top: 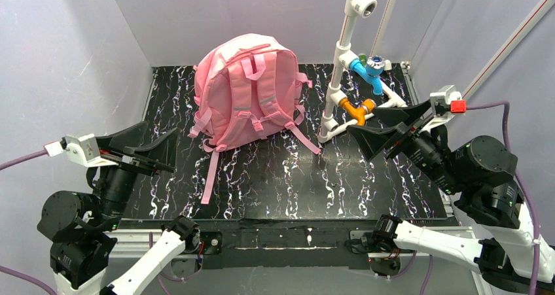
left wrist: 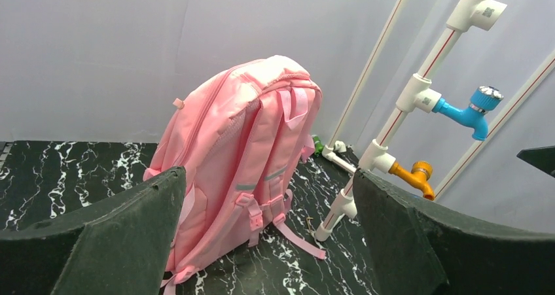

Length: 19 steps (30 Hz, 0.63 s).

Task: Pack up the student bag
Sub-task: Reset both arms

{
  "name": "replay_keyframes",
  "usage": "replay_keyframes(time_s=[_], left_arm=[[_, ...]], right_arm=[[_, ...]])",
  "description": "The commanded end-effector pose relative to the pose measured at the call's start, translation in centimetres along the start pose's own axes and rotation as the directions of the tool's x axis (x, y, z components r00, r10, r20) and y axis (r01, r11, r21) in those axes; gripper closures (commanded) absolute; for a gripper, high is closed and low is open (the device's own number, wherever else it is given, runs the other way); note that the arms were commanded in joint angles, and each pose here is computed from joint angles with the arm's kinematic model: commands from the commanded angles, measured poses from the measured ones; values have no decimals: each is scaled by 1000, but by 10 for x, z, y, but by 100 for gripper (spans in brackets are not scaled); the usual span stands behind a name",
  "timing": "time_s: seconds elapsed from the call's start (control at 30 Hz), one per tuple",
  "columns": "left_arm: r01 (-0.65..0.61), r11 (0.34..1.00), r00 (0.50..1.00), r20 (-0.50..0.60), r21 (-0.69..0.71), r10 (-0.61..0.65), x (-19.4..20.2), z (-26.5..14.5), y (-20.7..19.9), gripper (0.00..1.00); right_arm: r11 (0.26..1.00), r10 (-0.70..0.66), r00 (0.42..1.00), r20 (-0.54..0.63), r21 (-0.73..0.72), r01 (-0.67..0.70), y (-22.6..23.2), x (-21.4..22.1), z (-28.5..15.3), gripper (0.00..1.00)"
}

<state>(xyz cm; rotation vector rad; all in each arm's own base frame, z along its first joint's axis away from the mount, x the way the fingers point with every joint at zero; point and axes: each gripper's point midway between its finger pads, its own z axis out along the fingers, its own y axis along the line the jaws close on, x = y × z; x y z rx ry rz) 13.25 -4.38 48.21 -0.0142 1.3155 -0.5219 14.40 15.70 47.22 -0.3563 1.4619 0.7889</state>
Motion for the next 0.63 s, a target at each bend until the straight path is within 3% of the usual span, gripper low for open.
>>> replay_keyframes(time_s=[0.0, 0.6], left_arm=[[-9, 1000, 999, 32, -20, 9, -10, -6, 4, 2], [-8, 1000, 1000, -6, -8, 8, 0, -5, 3, 2]], right_arm=[[999, -1, 995, 97, 36, -3, -10, -23, -10, 2], [987, 97, 978, 186, 109, -119, -29, -33, -26, 2]])
